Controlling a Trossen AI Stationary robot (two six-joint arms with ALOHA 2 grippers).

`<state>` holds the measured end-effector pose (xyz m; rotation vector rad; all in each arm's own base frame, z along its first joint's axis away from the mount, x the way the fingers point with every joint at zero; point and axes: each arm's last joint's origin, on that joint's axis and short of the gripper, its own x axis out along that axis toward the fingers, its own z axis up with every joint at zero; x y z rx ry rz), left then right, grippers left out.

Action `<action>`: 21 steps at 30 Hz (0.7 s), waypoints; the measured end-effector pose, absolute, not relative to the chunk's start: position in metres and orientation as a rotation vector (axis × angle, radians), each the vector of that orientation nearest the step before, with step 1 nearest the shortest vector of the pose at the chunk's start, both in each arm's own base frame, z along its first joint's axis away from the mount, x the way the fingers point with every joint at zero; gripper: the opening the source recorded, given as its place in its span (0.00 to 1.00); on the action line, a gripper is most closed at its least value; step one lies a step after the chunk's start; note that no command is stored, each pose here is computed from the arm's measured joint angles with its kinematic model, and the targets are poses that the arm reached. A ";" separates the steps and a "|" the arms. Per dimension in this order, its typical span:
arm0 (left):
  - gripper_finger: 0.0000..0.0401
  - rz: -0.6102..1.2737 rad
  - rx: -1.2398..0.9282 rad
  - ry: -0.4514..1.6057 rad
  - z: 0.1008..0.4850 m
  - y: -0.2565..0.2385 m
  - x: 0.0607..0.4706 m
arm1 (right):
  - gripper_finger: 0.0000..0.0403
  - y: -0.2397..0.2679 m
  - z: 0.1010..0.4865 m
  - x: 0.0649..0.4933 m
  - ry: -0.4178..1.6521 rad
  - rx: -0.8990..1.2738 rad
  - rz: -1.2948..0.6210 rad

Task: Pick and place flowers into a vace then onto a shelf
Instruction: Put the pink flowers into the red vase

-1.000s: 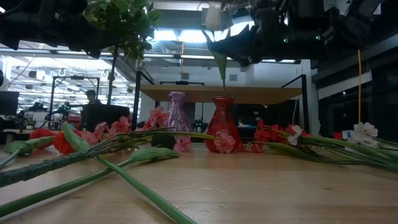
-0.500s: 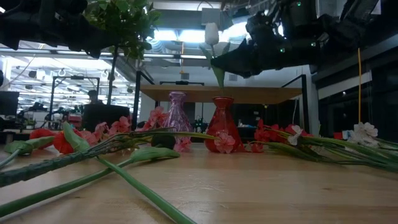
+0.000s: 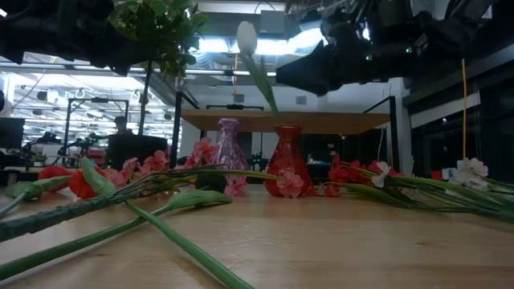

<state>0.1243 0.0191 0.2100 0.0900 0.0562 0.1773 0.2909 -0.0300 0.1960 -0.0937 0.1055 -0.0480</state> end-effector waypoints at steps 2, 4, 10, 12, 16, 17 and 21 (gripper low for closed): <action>0.00 0.177 0.090 0.057 0.210 0.019 0.124 | 0.48 -0.029 0.202 0.286 0.118 -0.101 -0.047; 0.00 0.176 0.090 0.058 0.210 0.019 0.124 | 0.48 -0.029 0.209 0.281 0.127 -0.101 -0.047; 0.00 0.173 0.089 0.064 0.209 0.019 0.124 | 0.48 -0.024 0.223 0.263 0.199 -0.056 -0.038; 0.00 0.167 0.089 0.064 0.209 0.019 0.124 | 0.46 -0.021 0.228 0.258 0.206 -0.041 -0.028; 0.00 0.143 0.088 0.063 0.209 0.018 0.124 | 0.41 -0.011 0.236 0.251 0.202 -0.045 -0.016; 0.00 0.137 0.087 0.062 0.209 0.018 0.124 | 0.40 -0.009 0.236 0.250 0.209 -0.047 -0.020; 0.00 0.113 0.087 0.061 0.209 0.017 0.125 | 0.32 0.000 0.232 0.248 0.257 -0.047 -0.062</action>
